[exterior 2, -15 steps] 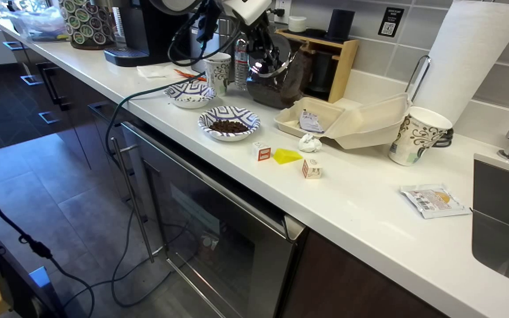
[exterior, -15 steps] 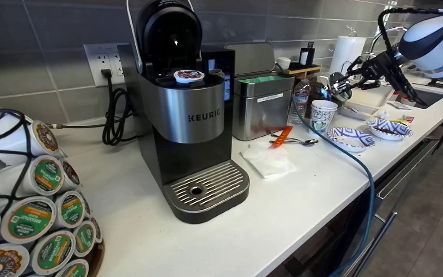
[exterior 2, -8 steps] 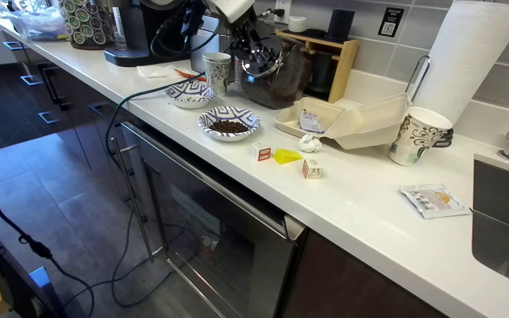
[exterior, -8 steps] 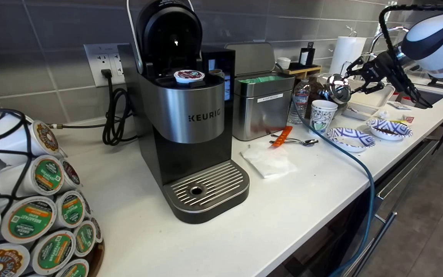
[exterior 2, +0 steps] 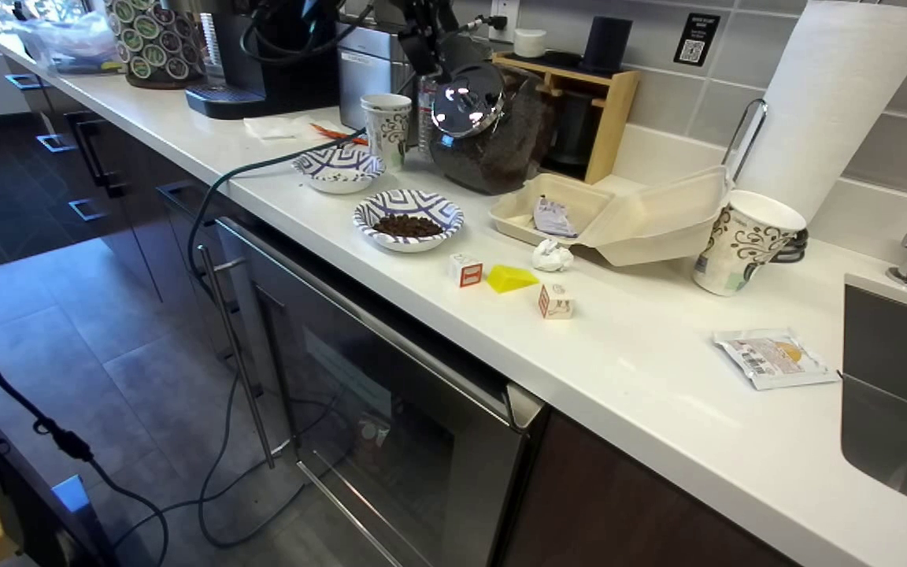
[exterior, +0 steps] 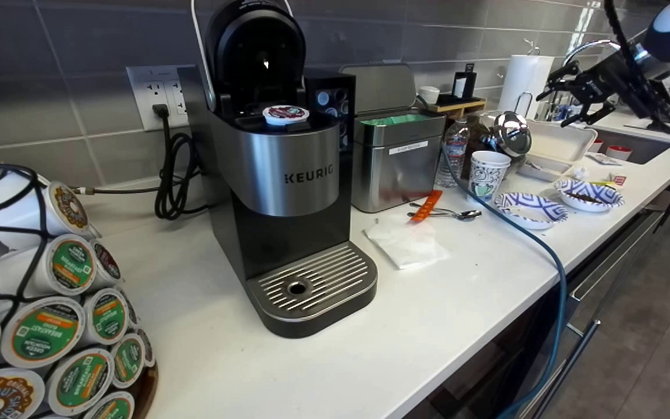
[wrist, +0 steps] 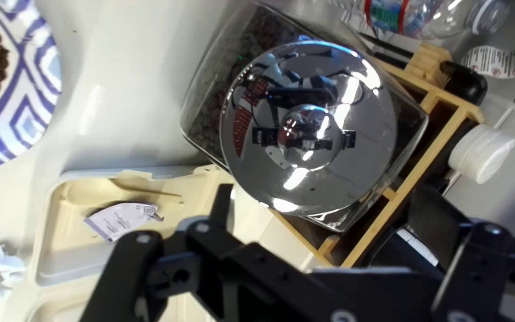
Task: Put the silver lid on the transparent container
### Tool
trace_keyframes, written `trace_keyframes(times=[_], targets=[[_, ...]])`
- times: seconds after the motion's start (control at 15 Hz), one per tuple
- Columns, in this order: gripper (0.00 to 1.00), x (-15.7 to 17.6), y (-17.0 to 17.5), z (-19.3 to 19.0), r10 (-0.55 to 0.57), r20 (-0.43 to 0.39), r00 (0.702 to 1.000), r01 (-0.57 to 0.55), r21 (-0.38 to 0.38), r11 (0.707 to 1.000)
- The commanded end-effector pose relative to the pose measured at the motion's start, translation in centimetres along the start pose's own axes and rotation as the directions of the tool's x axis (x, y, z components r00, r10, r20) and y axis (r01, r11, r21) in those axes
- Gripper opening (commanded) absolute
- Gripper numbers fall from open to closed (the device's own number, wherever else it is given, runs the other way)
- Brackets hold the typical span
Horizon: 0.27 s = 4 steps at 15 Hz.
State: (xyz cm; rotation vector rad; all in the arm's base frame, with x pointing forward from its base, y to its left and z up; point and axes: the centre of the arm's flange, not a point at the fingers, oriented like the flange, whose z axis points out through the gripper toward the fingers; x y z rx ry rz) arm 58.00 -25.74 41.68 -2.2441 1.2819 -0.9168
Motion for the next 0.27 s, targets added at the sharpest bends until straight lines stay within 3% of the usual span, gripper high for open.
trace_keyframes(times=[0.0, 0.13, 0.2], targets=[[1.00, -3.2, 2.2, -7.3, -0.172, 0.082, 0.982, 0.178, -0.066, 0.982], [1.00, -4.4, 3.0, -9.3, -0.282, 0.113, 0.953, 0.289, -0.048, 0.956], [1.00, -1.8, 0.7, -3.6, -0.196, 0.089, 0.976, 0.201, -0.048, 0.978]])
